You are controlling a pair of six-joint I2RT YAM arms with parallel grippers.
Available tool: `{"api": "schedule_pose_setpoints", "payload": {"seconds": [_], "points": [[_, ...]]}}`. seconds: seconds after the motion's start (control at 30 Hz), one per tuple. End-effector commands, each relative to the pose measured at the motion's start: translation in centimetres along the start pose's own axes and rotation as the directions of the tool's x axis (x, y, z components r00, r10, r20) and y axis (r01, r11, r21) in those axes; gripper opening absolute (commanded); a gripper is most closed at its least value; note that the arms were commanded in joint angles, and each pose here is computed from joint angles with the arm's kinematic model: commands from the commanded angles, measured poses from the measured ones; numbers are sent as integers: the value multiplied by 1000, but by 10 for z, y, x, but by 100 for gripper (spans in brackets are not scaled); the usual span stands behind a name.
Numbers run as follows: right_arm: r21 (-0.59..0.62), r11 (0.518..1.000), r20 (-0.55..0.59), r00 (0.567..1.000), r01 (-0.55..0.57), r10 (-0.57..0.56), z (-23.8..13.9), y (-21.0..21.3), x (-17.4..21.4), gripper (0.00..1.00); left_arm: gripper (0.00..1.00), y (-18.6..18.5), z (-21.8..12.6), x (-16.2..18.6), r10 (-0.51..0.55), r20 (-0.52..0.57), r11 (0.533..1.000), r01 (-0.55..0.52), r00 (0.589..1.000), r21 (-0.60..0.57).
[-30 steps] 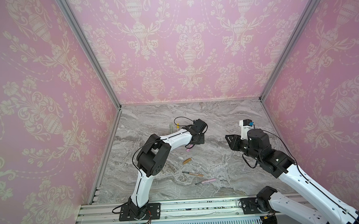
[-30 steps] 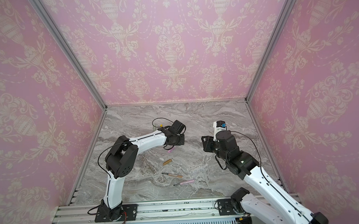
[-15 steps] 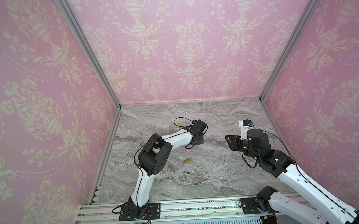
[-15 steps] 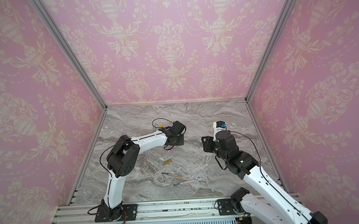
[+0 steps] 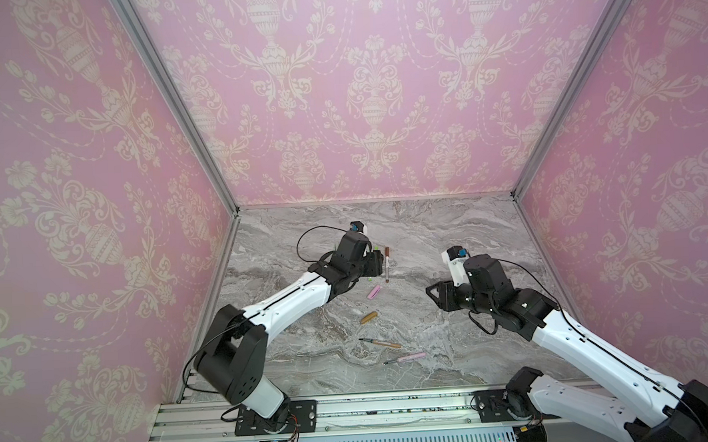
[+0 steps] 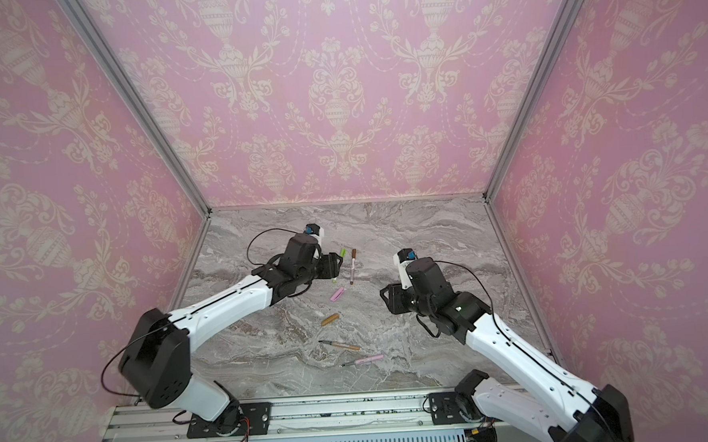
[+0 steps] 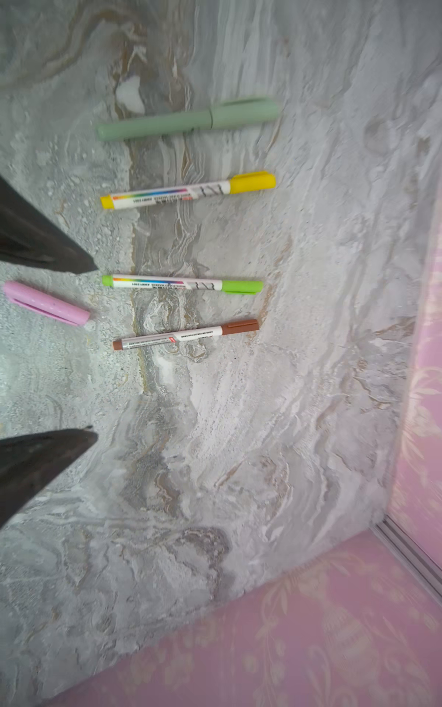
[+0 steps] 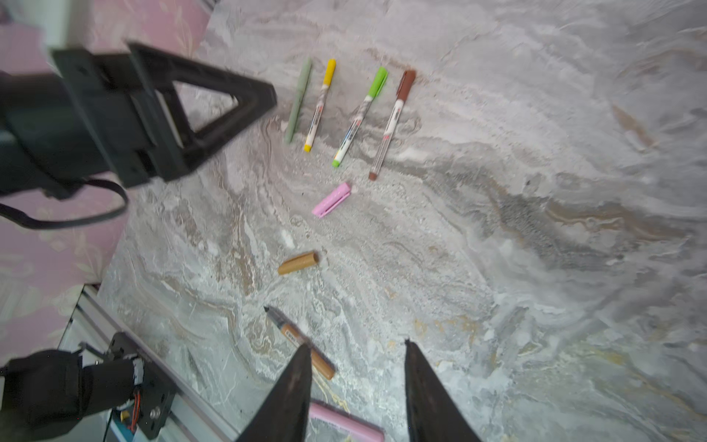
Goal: Insert the pens into the pen caps
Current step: 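Release the brown-capped pen with left gripper while right gripper moves over the wooden fountain pen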
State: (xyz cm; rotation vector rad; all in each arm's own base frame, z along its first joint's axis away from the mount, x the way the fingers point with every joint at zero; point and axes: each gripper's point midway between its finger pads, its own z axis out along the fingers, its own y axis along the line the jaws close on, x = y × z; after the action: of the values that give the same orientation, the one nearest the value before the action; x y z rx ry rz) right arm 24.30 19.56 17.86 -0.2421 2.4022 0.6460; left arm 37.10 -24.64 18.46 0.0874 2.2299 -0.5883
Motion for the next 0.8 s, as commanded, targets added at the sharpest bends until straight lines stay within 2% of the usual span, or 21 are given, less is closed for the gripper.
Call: {"api": "schedule_pose_setpoints", "payload": {"seconds": [0.0, 0.1, 0.17, 0.27, 0.37, 0.57, 0.77], "points": [[-36, 982, -133, 973, 186, -189, 13, 27, 22, 42, 78, 28, -36, -15, -36, 133, 999, 35, 990, 9], [-73, 945, -243, 913, 318, -327, 37, 52, 45, 44, 92, 66, -73, -16, -110, 233, 993, 117, 966, -15], [-120, 898, -305, 845, 423, -439, 52, 70, 64, 47, 99, 85, -91, -9, -130, 276, 988, 146, 952, -39], [-153, 832, -361, 754, 533, -549, 74, 86, 83, 49, 99, 106, -109, 3, -147, 316, 980, 181, 937, -81], [-161, 788, -405, 689, 594, -601, 95, 92, 95, 51, 99, 120, -122, 15, -185, 353, 966, 236, 917, -107], [-156, 757, -472, 625, 634, -622, 132, 90, 105, 52, 99, 134, -138, 28, -236, 409, 945, 307, 881, -116], [-161, 745, -532, 579, 647, -618, 154, 84, 122, 50, 99, 136, -141, 28, -225, 416, 945, 301, 881, -128]]}}
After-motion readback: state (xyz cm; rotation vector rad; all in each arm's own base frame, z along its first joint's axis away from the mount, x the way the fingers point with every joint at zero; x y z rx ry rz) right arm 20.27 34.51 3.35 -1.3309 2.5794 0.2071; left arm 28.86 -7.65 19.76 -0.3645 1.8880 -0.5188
